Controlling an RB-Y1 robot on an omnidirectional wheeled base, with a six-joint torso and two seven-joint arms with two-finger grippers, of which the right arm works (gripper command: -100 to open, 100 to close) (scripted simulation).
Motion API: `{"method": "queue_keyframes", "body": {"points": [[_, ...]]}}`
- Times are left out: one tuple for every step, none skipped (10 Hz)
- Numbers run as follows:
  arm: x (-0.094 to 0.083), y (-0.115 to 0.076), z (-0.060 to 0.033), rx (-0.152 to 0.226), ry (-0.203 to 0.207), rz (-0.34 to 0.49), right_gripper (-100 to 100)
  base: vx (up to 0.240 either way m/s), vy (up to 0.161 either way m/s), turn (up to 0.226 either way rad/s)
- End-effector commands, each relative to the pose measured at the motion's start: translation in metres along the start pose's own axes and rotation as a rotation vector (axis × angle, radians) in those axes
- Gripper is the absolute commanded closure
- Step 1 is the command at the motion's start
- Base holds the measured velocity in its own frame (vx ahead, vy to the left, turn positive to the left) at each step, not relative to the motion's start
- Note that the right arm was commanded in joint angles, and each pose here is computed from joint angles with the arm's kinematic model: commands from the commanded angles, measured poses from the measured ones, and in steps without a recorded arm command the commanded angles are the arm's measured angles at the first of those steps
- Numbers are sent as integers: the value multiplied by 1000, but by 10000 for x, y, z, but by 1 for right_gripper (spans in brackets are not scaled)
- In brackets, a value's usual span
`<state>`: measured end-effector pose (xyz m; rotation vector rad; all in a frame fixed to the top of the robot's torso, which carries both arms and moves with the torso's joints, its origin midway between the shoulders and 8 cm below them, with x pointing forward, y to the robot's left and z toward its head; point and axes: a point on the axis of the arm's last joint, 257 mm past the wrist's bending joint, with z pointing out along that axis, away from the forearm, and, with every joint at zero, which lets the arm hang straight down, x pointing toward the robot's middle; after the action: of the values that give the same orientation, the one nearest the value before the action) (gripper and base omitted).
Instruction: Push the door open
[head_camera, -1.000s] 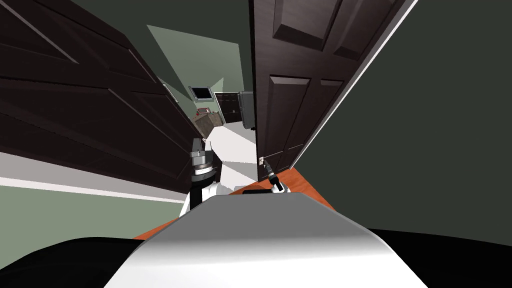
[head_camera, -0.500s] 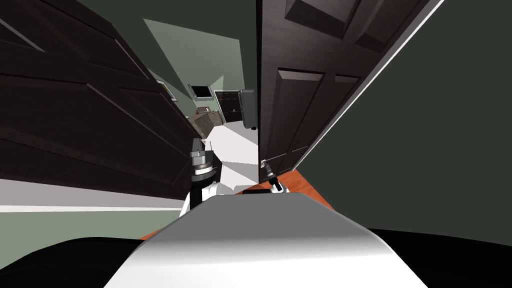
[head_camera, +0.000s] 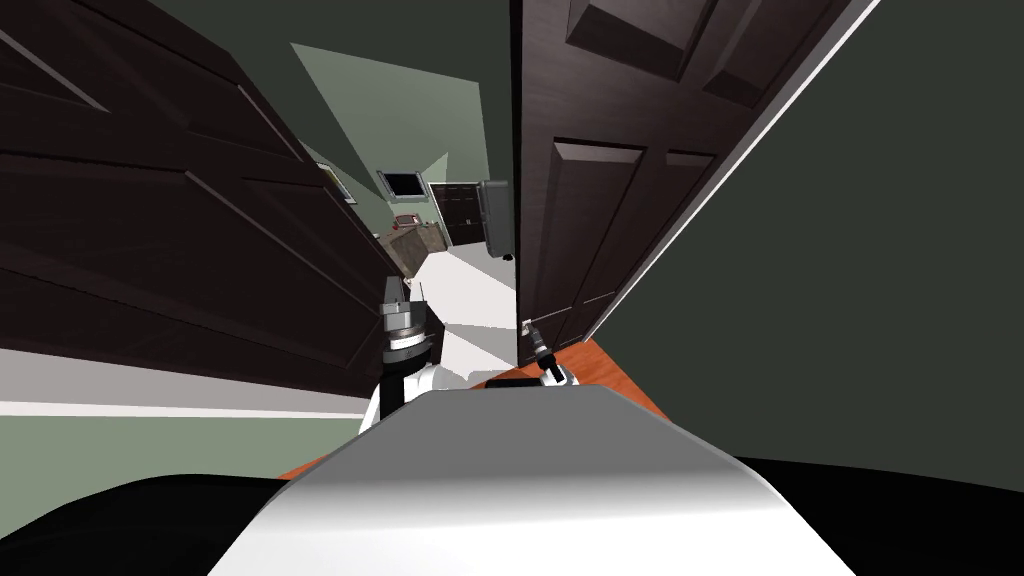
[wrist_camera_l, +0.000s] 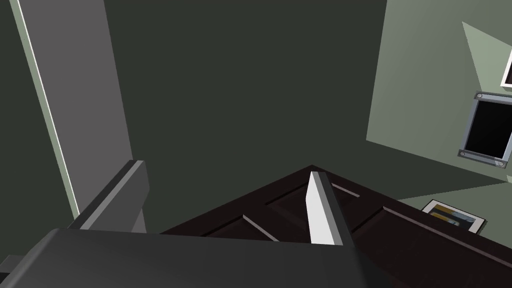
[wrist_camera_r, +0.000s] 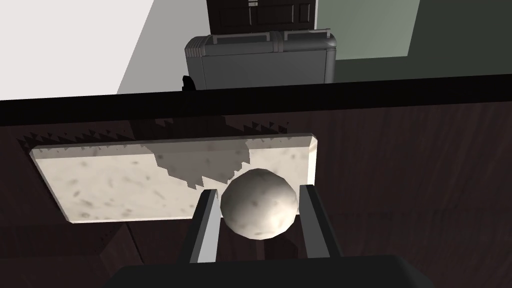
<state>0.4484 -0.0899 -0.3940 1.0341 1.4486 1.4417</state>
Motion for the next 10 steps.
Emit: {"method": "queue_keyframes", "body": {"points": [[-123, -11, -14, 3, -17, -11, 100, 86, 35, -16], [-150, -13, -18, 4, -21, -13, 100, 130, 82, -33], [-220, -18, -25, 5, -32, -19, 100, 146, 106, -29], [-293, -21, -33, 6, -44, -24, 100, 166, 117, -51], [-374, -23, -42, 8, -57, -30, 100, 196, 95, -38], [-458, -25, -51, 9, -72, -35, 100, 200, 114, -33], [-545, -25, -60, 9, -87, -40, 100, 199, 97, -61], [-632, -23, -70, 10, -104, -44, 100, 198, 90, -91], [-719, -21, -80, 10, -121, -48, 100, 196, 96, -113], [-677, -28, -53, 9, -108, -41, -100, -38, 55, -68]]}}
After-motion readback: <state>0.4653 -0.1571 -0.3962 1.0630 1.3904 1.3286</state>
